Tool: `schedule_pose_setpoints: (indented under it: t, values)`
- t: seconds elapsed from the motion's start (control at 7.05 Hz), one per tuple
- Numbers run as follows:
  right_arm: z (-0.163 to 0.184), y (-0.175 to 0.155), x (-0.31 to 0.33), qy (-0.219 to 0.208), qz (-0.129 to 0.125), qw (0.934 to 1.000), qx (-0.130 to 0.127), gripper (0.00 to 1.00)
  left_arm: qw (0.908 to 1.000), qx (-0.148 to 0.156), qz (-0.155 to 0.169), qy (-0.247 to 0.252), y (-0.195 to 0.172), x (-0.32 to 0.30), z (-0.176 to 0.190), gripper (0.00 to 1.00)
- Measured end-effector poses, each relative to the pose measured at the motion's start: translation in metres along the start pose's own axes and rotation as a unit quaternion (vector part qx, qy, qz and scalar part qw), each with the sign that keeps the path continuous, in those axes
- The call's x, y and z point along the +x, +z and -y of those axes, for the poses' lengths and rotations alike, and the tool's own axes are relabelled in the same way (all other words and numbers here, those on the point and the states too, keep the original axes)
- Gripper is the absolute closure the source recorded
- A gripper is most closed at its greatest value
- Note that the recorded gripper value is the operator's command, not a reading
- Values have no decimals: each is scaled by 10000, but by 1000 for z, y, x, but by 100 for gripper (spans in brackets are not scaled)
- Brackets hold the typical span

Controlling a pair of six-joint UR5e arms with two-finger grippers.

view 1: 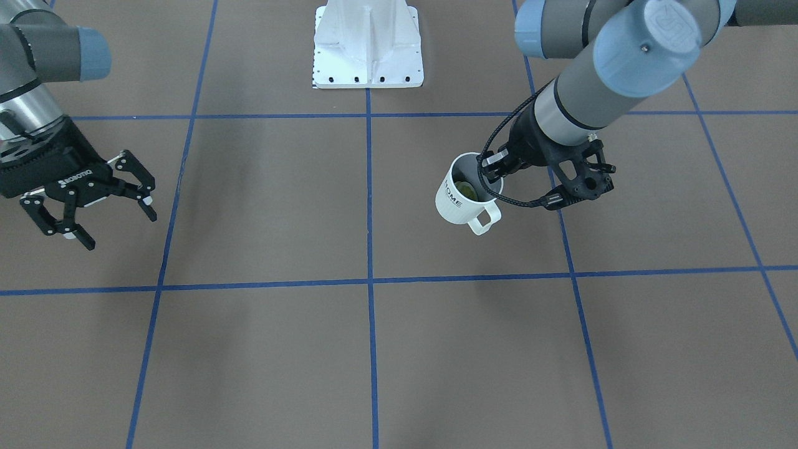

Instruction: Left arm hands cup to right arm to dump lemon

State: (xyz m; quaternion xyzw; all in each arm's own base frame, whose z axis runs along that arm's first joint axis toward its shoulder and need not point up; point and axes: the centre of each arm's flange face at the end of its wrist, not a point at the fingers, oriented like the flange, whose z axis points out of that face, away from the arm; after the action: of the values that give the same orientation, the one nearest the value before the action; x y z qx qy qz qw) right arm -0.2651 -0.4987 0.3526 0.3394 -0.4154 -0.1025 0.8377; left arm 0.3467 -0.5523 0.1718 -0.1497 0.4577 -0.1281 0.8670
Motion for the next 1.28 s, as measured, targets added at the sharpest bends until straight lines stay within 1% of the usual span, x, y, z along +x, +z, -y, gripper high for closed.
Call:
schedule_pose_setpoints:
  t: [0.14, 0.28, 0.43, 0.57, 0.71, 0.85, 0.99, 1.28]
  values:
    - [-2, 11, -33, -157, -7, 9996, 217, 1, 10000, 8, -2, -76, 2, 16, -7, 100]
    - [-3, 16, -62, -277, 107, 9985, 458, 4, 9999, 15, 8, -137, 4, 32, -10, 100]
    - [-4, 19, -87, -252, 249, 9970, 692, 4, 9997, 9, 12, -241, 5, 45, -12, 100]
    - [-6, 24, -119, -81, 294, 9946, 989, 4, 9992, 8, -6, -394, 4, 56, -15, 100]
    - [-15, 33, -158, 22, 226, 9913, 1296, 8, 9985, 19, -29, -550, 2, 65, -18, 100]
    - [-27, 40, -197, 51, 138, 9875, 1570, 10, 9978, 37, -45, -653, 0, 75, -22, 100]
    - [-35, 42, -227, 69, 136, 9843, 1757, 10, 9976, 46, -58, -695, -3, 87, -23, 100]
    - [-41, 42, -260, 78, 222, 9819, 1881, 8, 9973, 39, -58, -732, -6, 104, -22, 100]
